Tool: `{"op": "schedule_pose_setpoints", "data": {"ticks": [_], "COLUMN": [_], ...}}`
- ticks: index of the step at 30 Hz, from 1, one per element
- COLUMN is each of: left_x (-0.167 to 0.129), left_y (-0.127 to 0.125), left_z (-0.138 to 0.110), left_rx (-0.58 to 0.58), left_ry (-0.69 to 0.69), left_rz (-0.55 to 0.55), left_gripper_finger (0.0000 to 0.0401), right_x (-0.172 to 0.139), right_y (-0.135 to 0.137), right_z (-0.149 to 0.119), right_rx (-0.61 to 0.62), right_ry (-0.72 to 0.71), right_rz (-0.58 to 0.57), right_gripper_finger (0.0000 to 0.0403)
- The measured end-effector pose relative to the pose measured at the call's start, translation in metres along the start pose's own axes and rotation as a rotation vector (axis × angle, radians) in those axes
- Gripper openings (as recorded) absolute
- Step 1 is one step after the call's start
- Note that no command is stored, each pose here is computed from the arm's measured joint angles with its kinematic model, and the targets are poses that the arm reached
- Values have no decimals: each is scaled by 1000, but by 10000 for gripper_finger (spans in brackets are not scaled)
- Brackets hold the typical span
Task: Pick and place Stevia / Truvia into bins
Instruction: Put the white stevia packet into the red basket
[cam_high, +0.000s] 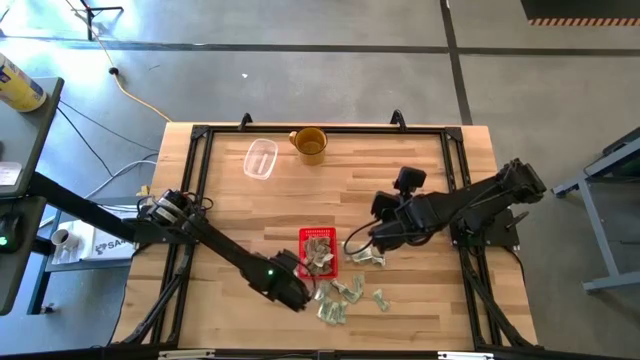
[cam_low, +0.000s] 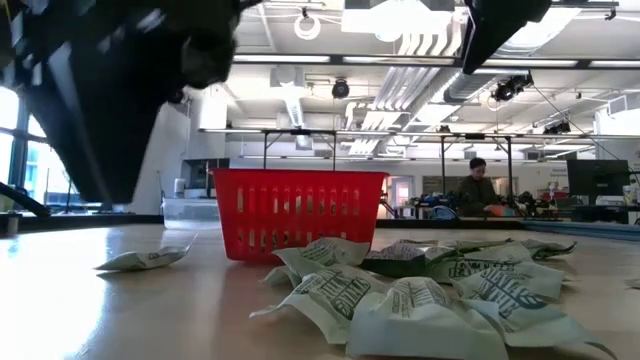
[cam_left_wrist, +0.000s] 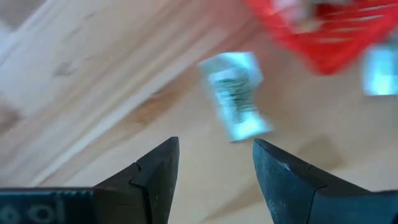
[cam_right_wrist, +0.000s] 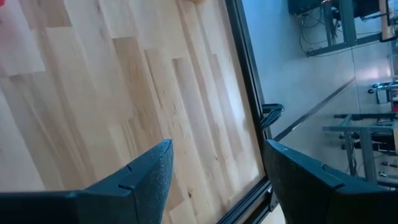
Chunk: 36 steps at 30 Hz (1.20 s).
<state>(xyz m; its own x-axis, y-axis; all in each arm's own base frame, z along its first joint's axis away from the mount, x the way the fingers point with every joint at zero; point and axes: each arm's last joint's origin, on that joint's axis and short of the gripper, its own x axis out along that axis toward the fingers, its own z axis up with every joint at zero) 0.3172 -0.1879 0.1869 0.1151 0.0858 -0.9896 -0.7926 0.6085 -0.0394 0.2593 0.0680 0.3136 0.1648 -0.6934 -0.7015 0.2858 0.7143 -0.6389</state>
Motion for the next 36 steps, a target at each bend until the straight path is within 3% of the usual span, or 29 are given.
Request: {"op": "schedule_pose_setpoints", "data": {"ticks": [5,17,24,28,36], "left_x": [-6,32,39,45,51], "left_y": [-16,-19,-10,-5,2], "left_z": [3,-2,8,17,35], "left_rx": [69,95,111,145,294], "left_ry": [-22,-5,-116,-116,-60], "left_rz": [-130,-54,40,41,56], "left_gripper_finger": [241,241,232,185,26], "right_x": [3,17,23,23,23], "right_y": [-3,-15,-20,-21,-20], "right_z": [2,8,10,11,11], "right_rx": [12,44,66,60,68], "right_ry": [6,49,68,62,62], "right_rz": [-14,-28,-34,-33,-31], "right_gripper_finger": [243,243,243,243,243]}}
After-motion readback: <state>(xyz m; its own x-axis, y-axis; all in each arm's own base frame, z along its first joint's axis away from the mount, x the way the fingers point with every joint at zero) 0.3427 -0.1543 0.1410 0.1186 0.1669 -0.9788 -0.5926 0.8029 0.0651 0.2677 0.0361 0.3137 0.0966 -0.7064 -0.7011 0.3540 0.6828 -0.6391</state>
